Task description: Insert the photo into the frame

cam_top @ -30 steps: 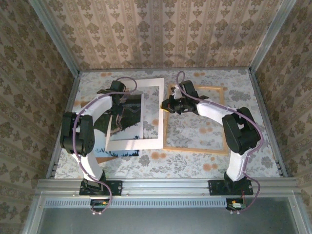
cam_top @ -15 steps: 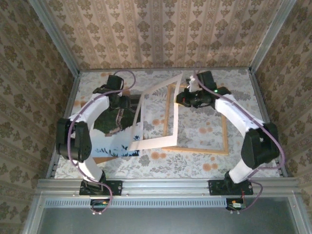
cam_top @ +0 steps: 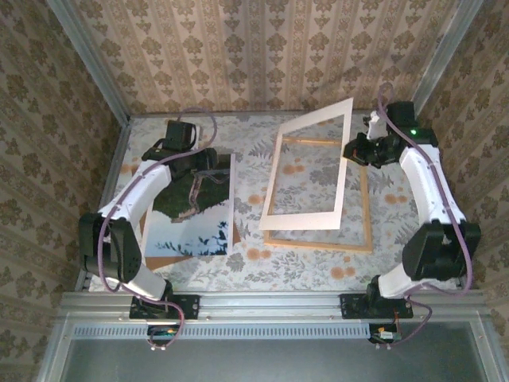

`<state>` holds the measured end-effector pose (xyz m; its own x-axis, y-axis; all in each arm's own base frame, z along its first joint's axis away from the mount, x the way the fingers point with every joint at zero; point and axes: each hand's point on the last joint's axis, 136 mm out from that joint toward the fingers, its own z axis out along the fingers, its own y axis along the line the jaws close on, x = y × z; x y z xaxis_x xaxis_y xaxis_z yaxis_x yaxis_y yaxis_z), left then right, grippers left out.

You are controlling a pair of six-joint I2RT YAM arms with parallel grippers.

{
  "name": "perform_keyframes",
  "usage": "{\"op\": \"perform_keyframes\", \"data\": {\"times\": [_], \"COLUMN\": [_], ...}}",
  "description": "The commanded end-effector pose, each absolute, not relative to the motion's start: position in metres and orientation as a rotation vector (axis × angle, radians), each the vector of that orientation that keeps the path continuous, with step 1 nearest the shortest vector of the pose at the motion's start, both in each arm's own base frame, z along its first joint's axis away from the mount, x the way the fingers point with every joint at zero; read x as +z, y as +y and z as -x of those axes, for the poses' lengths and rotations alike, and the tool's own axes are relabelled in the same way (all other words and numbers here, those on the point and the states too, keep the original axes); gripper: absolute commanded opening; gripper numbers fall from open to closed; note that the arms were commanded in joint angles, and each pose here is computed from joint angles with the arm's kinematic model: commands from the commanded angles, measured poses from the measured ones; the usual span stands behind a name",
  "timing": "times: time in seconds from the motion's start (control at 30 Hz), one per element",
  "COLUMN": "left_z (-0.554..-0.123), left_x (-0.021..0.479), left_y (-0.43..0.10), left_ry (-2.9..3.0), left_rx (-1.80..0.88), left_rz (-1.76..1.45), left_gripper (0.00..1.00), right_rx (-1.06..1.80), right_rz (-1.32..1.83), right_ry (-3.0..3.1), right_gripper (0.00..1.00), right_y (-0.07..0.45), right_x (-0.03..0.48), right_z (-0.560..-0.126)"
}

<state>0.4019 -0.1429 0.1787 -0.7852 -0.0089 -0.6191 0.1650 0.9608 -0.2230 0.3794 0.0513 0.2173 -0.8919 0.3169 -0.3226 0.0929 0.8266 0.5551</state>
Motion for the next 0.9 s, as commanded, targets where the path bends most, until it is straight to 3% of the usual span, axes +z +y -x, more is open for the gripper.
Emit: {"op": "perform_keyframes", "data": {"times": [0.0, 0.5, 0.87], "left_z": [-0.399, -0.396, -0.400], "left_x": [0.174, 0.165, 0.155], "left_y": [-0.152, -0.151, -0.153], "left_ry": [2.457, 2.478, 2.499], "left_rx": [-0.392, -0.365, -0.357], "left_rz": [-0.127, -0.154, -0.158], "left_gripper": [0.63, 0.64, 0.64], "right_rx": [0.522, 0.256, 0.309], "right_rz": [-0.318, -0.298, -0.167], "right_ry": [2.786, 2.972, 3.018], "right_gripper": [0.00, 0.00, 0.00], "right_y": [0.023, -0.046, -0.029], "right_x": [0.171, 0.112, 0.093], "right_z": [-0.374, -0.391, -0.391]}}
